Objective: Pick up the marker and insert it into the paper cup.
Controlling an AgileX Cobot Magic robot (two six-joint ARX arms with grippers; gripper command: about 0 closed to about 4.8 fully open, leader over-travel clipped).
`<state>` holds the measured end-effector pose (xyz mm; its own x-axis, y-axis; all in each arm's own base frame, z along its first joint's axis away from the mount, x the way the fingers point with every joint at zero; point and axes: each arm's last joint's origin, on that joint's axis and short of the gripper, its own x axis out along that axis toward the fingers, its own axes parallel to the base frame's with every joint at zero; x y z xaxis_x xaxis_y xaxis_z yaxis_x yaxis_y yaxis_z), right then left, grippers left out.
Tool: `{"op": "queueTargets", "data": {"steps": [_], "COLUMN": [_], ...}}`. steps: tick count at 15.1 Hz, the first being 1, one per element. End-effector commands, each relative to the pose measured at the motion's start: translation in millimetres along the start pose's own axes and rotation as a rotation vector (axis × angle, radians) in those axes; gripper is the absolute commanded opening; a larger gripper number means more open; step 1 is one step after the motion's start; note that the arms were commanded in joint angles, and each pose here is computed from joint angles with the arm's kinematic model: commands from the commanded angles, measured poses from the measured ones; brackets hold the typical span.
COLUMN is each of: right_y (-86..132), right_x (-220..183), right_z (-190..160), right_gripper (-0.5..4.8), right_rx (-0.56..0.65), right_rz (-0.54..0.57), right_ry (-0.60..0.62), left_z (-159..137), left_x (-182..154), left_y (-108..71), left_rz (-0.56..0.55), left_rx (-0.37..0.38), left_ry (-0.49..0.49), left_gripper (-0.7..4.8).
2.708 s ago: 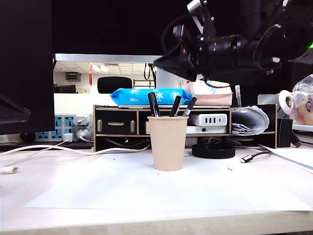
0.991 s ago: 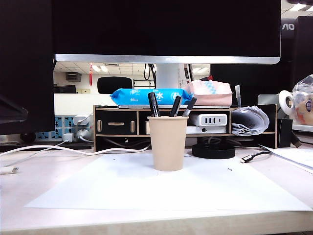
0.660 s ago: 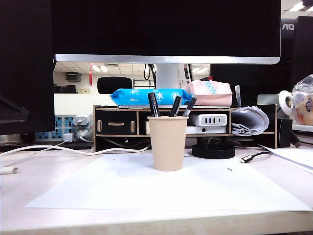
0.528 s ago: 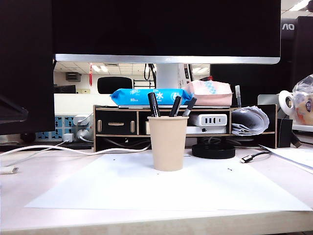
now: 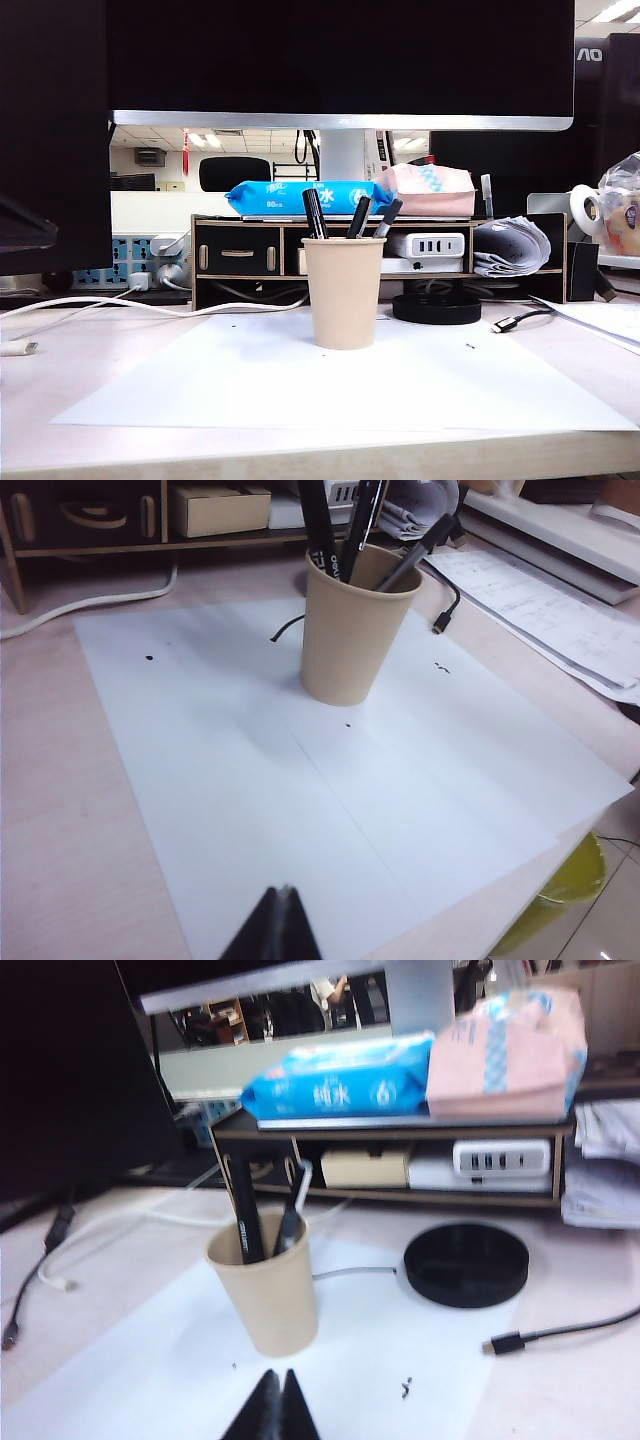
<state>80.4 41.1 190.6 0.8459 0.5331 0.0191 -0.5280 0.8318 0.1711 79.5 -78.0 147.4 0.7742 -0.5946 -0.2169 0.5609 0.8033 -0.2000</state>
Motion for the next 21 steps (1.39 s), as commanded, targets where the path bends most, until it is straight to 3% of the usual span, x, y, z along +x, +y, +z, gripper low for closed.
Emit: {"op": "queueTargets", "data": {"steps": [1, 6, 15, 18, 21], "right_y": [-3, -7, -8, -8, -8], "right_x": [3, 5, 6, 6, 6], "right_z": [-12, -23, -31, -31, -31], "right_gripper": [-0.06, -0.06, -0.05, -0.05, -0.05], "right_rx": [0.002, -0.022, -0.031, -0.031, -0.031], "right_rz": [-0.009, -0.074, -0.074, -0.078, -0.078], "right_ry": [0.010, 0.039, 0.080, 0.079, 0.079], "left_z": [1, 2, 1, 10, 17], "left_x": [0, 0, 0, -10, -15], "left_y": [-0.3, -0.4, -0.2, 2.7, 12.2], "left_rz": [-0.006, -0.006, -0.004, -0.002, 0.081], "left_rx": [-0.003, -0.003, -0.002, -0.025, -0.048], "left_ry": [-0.008, -0.009, -0.006, -0.126, -0.218], "left_gripper": [-0.05, -0.05, -0.05, -0.04, -0.04]}}
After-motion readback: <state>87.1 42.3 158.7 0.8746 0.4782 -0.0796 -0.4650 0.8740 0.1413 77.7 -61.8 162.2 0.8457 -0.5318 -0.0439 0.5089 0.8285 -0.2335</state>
